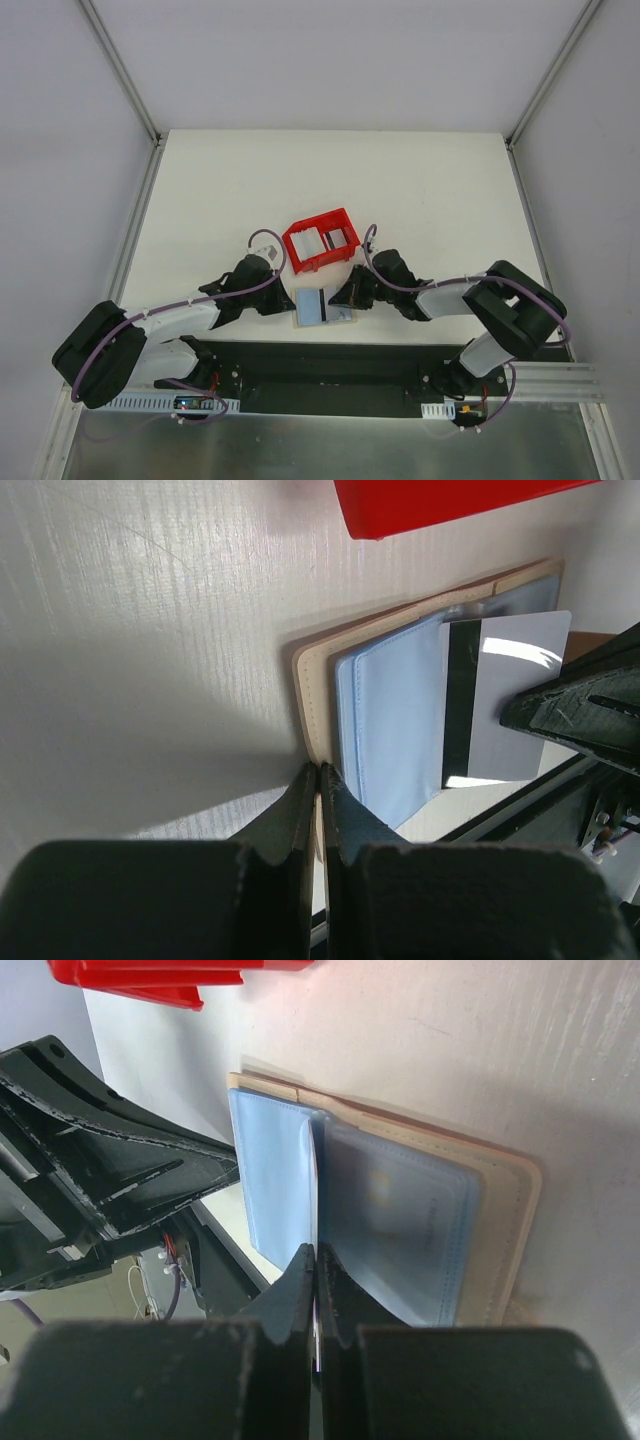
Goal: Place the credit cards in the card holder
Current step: Insert the credit card into the card slot.
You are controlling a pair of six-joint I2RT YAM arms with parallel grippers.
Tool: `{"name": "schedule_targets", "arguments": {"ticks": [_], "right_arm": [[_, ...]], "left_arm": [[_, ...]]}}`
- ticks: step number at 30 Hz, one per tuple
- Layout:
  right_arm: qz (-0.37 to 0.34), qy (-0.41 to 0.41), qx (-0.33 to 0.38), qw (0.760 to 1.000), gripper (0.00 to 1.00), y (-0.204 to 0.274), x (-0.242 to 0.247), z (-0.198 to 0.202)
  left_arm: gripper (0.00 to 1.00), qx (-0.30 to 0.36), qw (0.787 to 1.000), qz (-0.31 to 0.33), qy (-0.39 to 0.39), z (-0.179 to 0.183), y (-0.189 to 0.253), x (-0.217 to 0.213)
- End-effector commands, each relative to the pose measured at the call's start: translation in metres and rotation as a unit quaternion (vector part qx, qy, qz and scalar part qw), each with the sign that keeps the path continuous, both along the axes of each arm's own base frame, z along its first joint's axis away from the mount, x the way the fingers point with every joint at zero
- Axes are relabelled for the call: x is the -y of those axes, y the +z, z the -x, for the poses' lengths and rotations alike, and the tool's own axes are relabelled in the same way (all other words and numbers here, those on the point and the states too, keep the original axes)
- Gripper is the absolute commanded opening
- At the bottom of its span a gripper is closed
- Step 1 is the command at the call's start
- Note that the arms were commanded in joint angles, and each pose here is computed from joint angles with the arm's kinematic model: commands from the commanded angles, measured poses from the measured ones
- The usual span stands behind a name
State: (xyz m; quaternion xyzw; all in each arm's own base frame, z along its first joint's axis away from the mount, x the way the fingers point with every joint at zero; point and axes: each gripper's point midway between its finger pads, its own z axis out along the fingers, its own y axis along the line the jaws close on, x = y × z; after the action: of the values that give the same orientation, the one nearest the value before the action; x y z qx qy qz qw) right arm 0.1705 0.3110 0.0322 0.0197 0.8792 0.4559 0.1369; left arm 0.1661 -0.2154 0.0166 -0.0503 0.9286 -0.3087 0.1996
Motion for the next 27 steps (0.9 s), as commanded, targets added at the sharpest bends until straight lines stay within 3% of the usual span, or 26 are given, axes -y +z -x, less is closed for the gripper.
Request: {"name": "schedule_targets", "arguments": {"ticks": [1,13,27], "right_arm": [[-0.01,0.008,-0.002,1.0,0.01,-0.002,-0.005,0.003],[0.031,0.013,0.002,0.999,0.01,-0.015,0.004,0.002],[0.013,0.003,-0.041,0.999,0.01,-0.017,-0.018,0.004]], "left_arm": [[0.0,-0.021,0.999,-0.025,0.005,0.009,-0.016,-0.012],[0.0,-0.02,0.999,-0.025,0.008,0.009,-0.016,-0.013],[0.0,-0.019,1.0,-0.023,0.009,0.007,-0.015,-0.011]]}}
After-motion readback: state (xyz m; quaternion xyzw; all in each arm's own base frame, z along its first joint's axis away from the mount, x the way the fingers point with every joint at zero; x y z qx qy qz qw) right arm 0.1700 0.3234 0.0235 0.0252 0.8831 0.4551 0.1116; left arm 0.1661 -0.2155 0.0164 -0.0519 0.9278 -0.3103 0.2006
